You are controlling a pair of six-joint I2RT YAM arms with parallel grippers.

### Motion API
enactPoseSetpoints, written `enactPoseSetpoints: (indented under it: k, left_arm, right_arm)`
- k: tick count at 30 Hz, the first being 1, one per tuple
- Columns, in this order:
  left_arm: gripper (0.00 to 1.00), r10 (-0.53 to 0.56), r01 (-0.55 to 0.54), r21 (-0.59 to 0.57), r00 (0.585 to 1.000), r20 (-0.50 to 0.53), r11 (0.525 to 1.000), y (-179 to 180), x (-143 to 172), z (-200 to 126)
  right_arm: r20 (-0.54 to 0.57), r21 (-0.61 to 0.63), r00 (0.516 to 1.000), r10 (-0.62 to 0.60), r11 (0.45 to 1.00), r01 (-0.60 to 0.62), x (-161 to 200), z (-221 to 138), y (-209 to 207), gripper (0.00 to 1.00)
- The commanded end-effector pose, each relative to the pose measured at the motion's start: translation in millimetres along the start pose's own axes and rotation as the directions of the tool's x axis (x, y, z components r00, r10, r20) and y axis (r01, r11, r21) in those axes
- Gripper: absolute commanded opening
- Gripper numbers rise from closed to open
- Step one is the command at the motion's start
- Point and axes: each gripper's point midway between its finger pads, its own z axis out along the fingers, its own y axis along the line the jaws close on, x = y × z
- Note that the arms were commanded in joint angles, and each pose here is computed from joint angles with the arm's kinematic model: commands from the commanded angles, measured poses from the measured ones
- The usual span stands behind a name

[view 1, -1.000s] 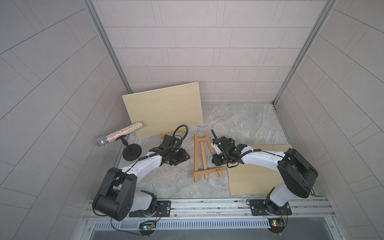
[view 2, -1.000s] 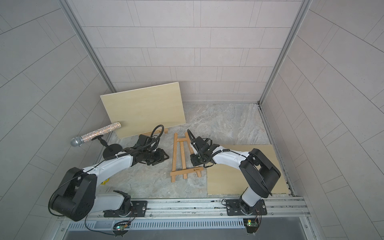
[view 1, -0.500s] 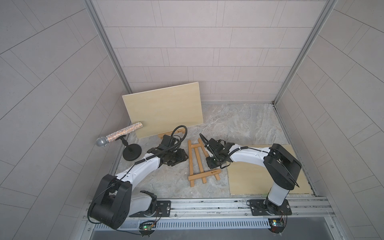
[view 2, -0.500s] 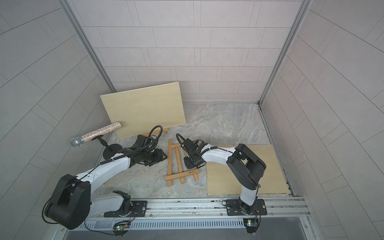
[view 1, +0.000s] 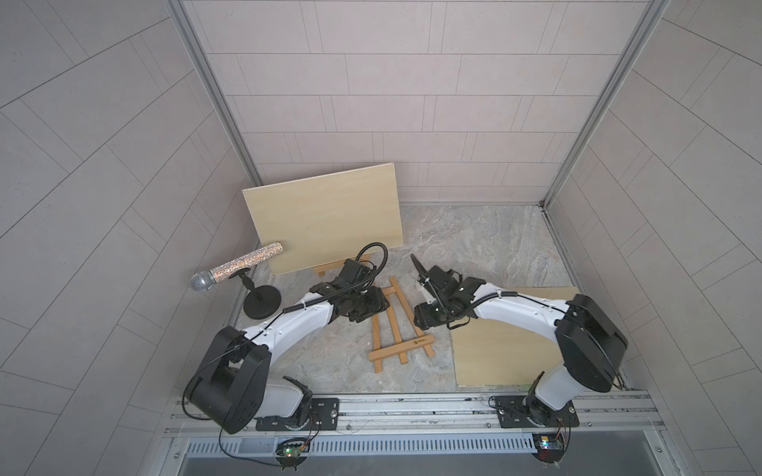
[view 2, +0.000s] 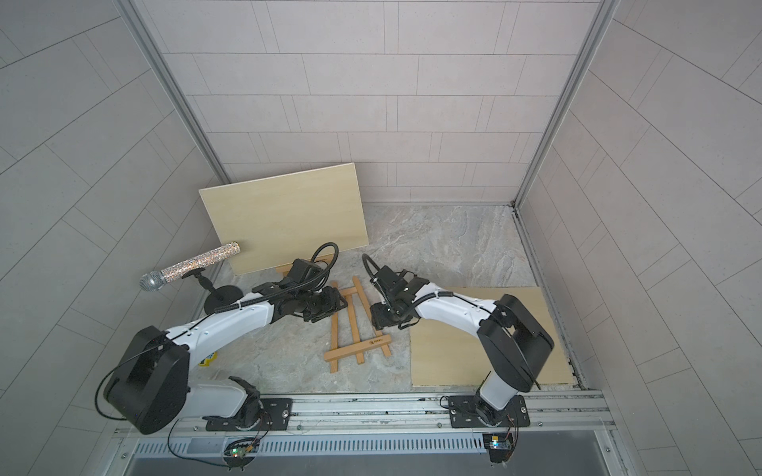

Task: Disassemble the easel
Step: Place the easel at the center of the board, then move the easel to the center of the board.

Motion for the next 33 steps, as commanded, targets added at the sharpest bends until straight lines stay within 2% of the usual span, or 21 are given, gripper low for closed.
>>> enactPoseSetpoints:
  k: [1,5,10,21,29,33]
  left_arm:
    - [0.6,-0.041,0.041,-0.023,0.999,-0.004,0.999,-16,-3,11]
    - [0.62,-0.029,0.023,-0.08,0.997,-0.072,0.997,-32,7,32]
    - [0.63,-0.035,0.004,-0.187,0.987,-0.158,0.982,-28,25,56]
    - [0.62,0.05,-0.127,-0.365,0.975,-0.215,0.922,-23,35,81]
    - [0.48,0.069,-0.163,-0.413,0.97,-0.234,0.896,-23,35,91]
    - [0.33,0.06,-0.161,-0.424,0.968,-0.242,0.891,-19,38,90]
  right_arm:
    - [0.034,0.015,0.996,0.084,0.996,-0.084,3,-31,-25,0.68]
    - [0.067,0.022,0.988,0.141,0.99,-0.142,7,-52,-51,0.74]
    - [0.091,0.016,0.979,0.183,0.983,-0.185,13,-62,-66,0.81]
    - [0.113,-0.008,0.971,0.209,0.978,-0.21,19,-68,-76,0.86]
    - [0.113,-0.028,0.971,0.212,0.977,-0.21,18,-68,-77,0.86]
    - [0.114,-0.034,0.971,0.212,0.977,-0.209,17,-68,-77,0.86]
